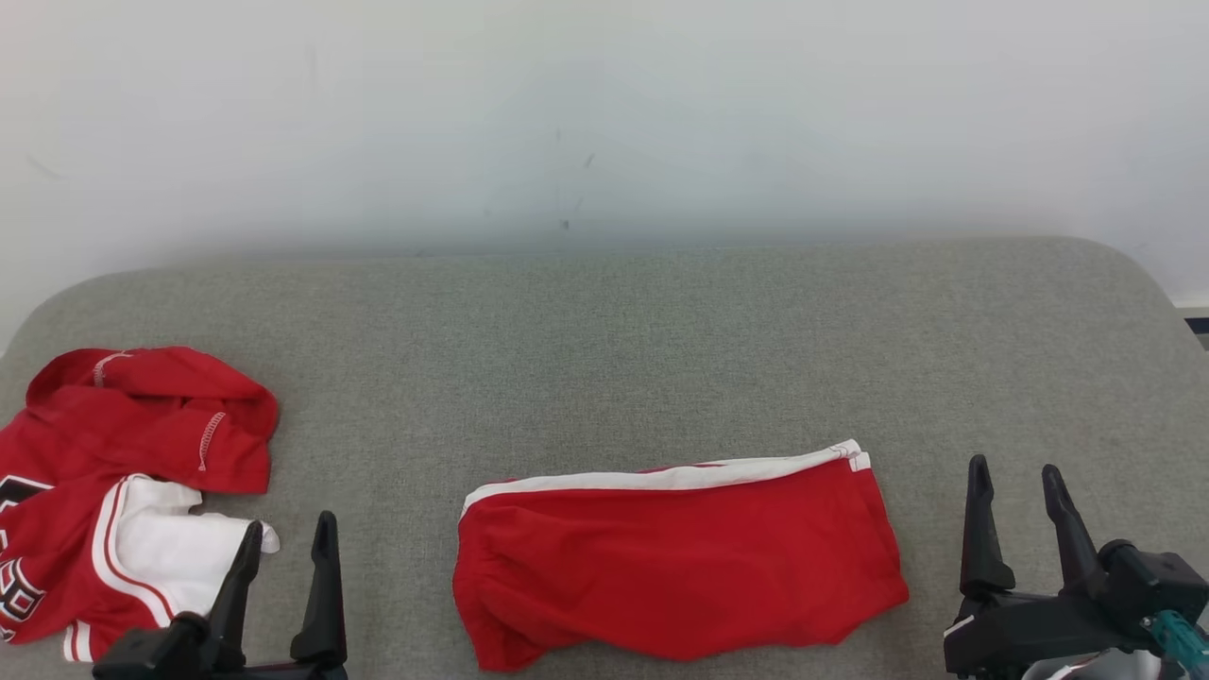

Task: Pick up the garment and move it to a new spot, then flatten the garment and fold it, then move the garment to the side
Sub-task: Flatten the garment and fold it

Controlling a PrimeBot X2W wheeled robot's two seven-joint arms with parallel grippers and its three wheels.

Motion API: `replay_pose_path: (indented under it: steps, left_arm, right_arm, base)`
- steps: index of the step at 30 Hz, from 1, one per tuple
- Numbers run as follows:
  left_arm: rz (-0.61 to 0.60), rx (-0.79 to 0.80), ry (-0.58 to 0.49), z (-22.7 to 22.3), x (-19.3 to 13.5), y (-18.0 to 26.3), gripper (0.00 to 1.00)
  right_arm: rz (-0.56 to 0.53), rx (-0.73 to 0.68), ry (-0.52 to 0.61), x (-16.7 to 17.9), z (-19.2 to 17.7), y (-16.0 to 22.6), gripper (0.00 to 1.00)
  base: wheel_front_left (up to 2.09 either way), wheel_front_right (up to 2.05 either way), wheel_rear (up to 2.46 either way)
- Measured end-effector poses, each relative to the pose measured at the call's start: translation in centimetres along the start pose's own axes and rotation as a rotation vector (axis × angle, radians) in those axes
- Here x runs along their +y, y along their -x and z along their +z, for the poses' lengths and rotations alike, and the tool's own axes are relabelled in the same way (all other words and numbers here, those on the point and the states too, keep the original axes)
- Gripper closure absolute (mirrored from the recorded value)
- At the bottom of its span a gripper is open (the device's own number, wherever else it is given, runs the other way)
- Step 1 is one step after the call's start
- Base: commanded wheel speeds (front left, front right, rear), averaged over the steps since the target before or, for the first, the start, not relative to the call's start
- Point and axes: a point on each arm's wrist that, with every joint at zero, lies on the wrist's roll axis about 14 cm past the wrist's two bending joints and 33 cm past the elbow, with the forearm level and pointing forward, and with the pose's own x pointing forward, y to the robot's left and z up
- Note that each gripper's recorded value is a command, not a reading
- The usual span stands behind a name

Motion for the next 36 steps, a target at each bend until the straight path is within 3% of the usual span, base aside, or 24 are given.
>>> replay_pose_path:
  steps: [4,18,36]
  left_arm:
    - [-0.029,-0.006,-0.055,0.2,-0.4,0.1,0.0]
    - [-0.049,0.024,-0.099,-0.9,-0.7,0.2,0.0]
    - [-0.051,0.03,-0.087,-1.2,-0.7,0.4,0.0]
  right_arm:
    - [0.002,0.002,0.002,0.1,-0.2,-0.1,0.0]
    - [-0.013,0.049,0.004,-0.2,-2.0,-0.5,0.0]
    - [0.03,0.549,0.094,0.8,-9.0,-1.8,0.0]
  base:
    - [0.0,0.0,0.0]
    - [0.0,0.0,0.0]
    - [0.0,0.0,0.0]
